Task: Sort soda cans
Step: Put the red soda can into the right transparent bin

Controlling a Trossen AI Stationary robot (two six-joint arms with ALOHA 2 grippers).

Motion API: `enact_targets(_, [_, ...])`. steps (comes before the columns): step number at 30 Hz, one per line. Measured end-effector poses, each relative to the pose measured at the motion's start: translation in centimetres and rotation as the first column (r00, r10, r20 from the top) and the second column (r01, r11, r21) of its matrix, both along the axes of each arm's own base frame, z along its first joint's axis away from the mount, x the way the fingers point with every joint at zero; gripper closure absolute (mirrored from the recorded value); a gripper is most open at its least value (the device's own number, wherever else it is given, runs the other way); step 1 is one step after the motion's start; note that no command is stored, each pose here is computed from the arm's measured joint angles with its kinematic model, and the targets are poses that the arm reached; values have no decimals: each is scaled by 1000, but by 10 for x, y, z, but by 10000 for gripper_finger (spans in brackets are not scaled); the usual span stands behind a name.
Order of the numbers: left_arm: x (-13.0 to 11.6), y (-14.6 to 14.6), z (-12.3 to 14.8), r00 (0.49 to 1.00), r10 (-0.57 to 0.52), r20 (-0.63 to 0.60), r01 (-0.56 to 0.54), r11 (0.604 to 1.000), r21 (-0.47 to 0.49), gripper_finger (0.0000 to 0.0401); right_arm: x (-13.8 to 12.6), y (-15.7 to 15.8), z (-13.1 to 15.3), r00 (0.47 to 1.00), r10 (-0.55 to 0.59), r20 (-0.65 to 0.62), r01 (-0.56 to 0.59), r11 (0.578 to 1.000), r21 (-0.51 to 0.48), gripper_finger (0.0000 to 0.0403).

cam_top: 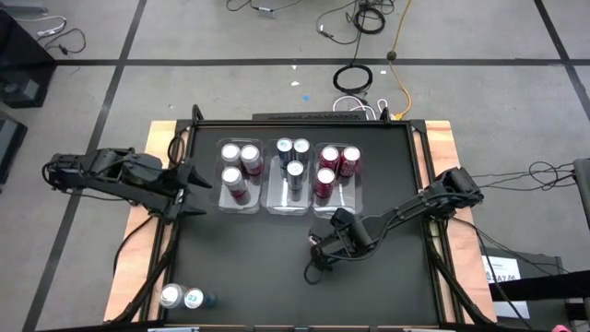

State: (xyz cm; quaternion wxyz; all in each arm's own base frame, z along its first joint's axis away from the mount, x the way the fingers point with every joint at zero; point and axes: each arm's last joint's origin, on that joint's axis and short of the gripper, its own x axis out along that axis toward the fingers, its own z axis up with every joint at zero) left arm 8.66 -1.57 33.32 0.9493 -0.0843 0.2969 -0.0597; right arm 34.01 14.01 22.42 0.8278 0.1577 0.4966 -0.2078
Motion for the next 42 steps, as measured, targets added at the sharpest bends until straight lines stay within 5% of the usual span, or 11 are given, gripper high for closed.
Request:
enact_targets(11, [0,0,0,1000,2,0,-2,1000,-4,10,8,-9,-3,1000,-14,6,14,1000,8,120])
enact_targets(24, [0,0,0,1000,3,0,-3,1000,-5,10,5,-2,0,999,-38,34,37,998,43,118])
enact_targets(34, [0,0,0,1000,3,1,-3,1000,-5,10,-16,10,45,971,-92,220,71,992,102,118])
enact_targets(42, [0,0,0,1000,2,1,-2,1000,-5,10,-45,-6,96,886,-200,418,184,980,79,118])
